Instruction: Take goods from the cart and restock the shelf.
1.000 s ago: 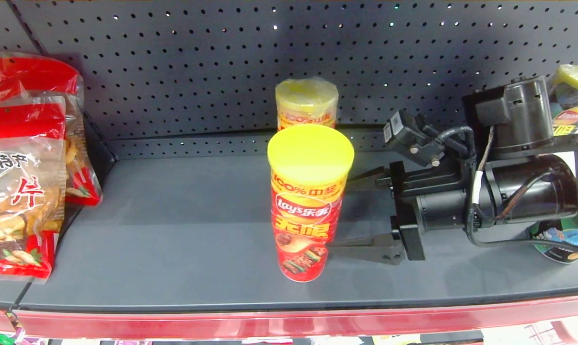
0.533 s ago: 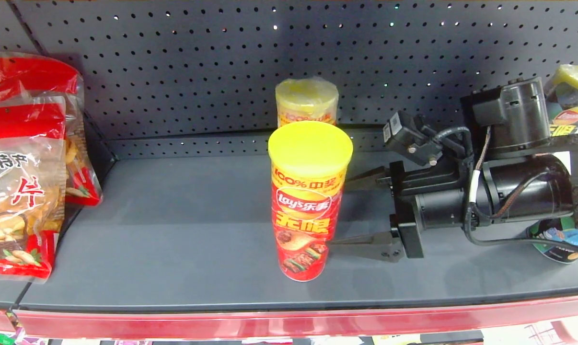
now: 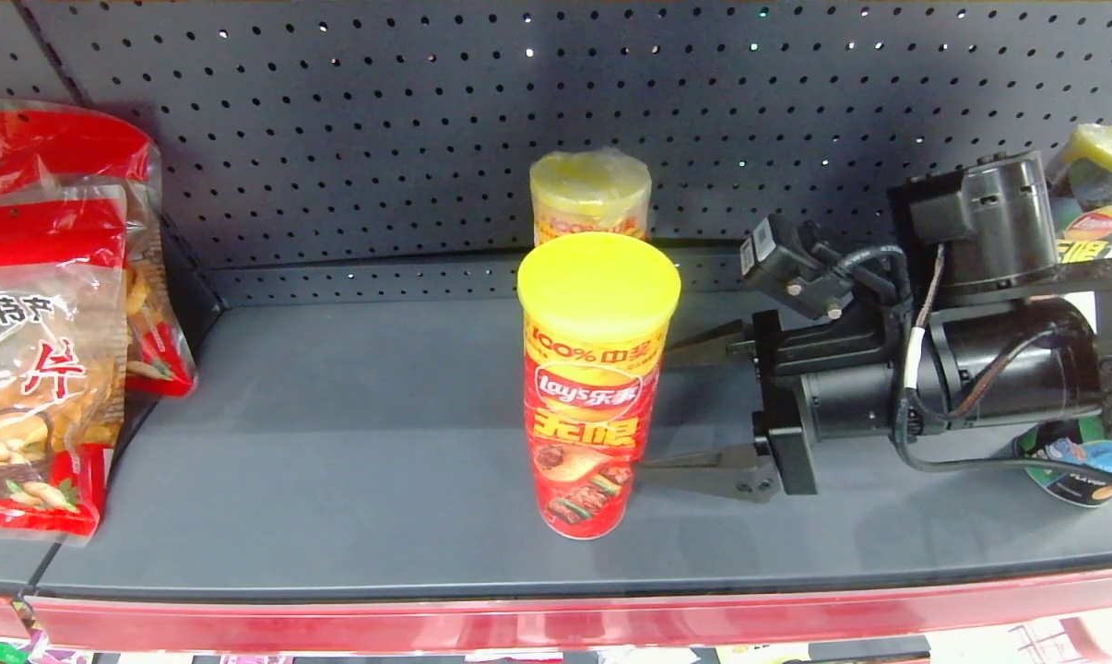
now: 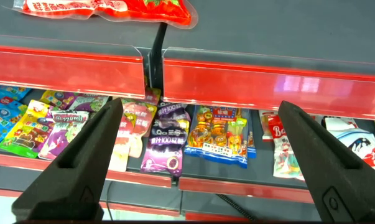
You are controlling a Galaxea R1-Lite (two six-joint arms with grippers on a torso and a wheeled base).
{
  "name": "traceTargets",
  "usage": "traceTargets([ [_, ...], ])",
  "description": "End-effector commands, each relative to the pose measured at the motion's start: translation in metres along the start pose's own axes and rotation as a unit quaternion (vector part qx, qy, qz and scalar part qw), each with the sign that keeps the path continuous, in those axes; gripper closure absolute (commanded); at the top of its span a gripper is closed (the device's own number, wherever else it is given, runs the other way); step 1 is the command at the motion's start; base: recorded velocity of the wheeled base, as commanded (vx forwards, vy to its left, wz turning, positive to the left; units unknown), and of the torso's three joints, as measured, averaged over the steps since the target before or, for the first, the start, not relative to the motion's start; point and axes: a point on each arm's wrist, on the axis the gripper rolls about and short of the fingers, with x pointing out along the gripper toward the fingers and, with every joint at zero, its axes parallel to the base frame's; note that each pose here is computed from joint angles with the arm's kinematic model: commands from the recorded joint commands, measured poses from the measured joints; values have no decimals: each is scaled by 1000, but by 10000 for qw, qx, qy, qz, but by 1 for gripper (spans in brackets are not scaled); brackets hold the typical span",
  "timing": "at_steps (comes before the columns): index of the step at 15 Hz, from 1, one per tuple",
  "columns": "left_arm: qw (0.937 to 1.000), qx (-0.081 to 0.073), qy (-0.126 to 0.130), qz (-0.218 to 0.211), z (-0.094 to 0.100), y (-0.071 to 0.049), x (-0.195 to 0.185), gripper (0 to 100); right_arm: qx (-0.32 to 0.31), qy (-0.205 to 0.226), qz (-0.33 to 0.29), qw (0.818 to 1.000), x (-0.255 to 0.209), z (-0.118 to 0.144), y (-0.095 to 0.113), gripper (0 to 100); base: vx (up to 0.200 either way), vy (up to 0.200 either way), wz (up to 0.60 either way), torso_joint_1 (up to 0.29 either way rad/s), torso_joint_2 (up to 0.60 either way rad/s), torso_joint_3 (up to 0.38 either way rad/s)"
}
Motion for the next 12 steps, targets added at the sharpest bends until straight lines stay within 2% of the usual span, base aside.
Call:
traceTargets([
  [1, 10000, -1, 10, 5, 0, 0, 0, 0, -8, -8, -6, 10000, -1, 0, 0, 0, 0, 0, 0, 0, 0, 0],
  [6, 10000, -1, 10, 5, 0, 0, 0, 0, -20, -38, -19, 10000, -11, 0, 7, 0, 0, 0, 0, 0, 0, 0],
  [11, 10000, -1, 10, 5, 0, 0, 0, 0, -255, -385, -190, 9988, -55, 8, 33, 0, 0, 0, 0, 0, 0, 0],
  [12, 10000, -1, 10, 5, 0, 0, 0, 0, -368, -561, -276, 9974, -78, 8, 48, 0, 0, 0, 0, 0, 0, 0],
])
